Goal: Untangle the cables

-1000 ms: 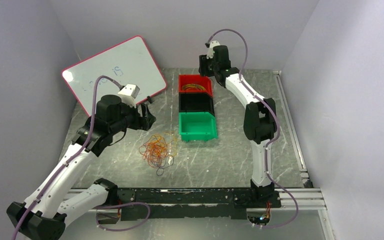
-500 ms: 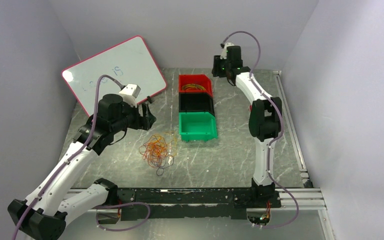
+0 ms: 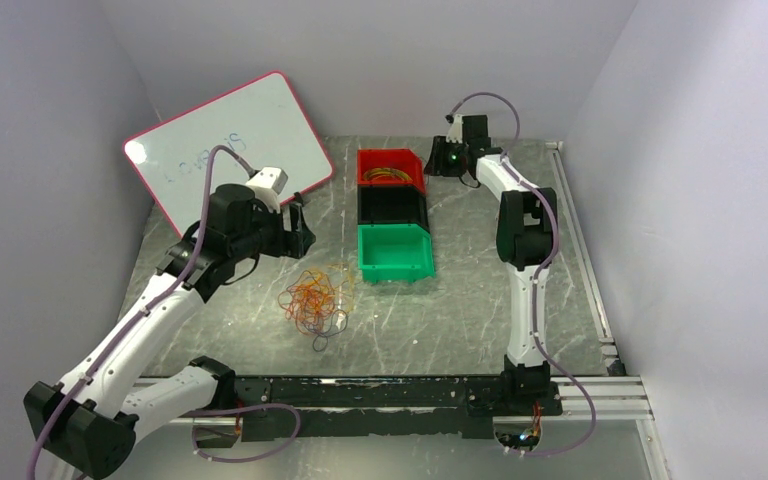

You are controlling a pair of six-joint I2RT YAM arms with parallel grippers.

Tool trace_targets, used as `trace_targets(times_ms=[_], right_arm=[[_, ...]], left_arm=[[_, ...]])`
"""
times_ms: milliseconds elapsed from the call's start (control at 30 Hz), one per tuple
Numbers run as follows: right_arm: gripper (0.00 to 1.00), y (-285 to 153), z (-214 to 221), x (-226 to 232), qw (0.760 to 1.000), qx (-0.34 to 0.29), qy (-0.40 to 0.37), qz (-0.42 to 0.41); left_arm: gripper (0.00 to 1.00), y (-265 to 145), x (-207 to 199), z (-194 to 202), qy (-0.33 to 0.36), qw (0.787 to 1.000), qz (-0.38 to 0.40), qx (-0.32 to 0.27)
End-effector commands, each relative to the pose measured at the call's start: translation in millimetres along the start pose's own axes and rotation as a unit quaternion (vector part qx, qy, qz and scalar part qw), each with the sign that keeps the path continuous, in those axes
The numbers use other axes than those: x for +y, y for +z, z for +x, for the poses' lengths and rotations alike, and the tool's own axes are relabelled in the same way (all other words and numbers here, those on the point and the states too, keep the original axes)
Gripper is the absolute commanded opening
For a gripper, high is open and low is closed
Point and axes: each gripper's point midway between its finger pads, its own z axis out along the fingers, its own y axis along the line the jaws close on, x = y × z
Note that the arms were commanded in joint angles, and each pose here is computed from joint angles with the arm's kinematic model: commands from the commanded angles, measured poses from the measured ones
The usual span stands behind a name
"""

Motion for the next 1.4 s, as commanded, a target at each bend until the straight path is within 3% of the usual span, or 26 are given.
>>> trace_targets(times_ms=[0, 167, 500, 767, 1033, 1367], right_arm=[[0.46, 6, -11, 16, 0.999, -0.015, 0.006, -0.05], [0.41, 12, -9, 14, 0.999, -0.015, 0.012, -0.049], [0.14, 11, -11, 14, 0.998, -0.022, 0.015, -0.048], [0.0, 4, -19, 21, 0.998, -0.033, 0.018, -0.057], [0.0, -8, -39, 54, 0.994, -0.056, 0.006, -0.095], [0.0, 18, -22, 103, 0.992, -0.021, -0.033, -0.119]], left_arm=[[0.79, 0, -7, -15, 0.0, 1.0, 0.013, -0.022], [0.79, 1, -6, -14, 0.001, 1.0, 0.01, -0.019], [0.79, 0, -3, -11, 0.0, 1.0, 0.005, -0.019], [0.79, -2, -1, -8, 0.0, 1.0, 0.0, -0.017], [0.78, -5, -1, -9, 0.0, 1.0, -0.001, -0.017], [0.78, -12, 2, -6, -0.004, 1.0, -0.008, -0.02]])
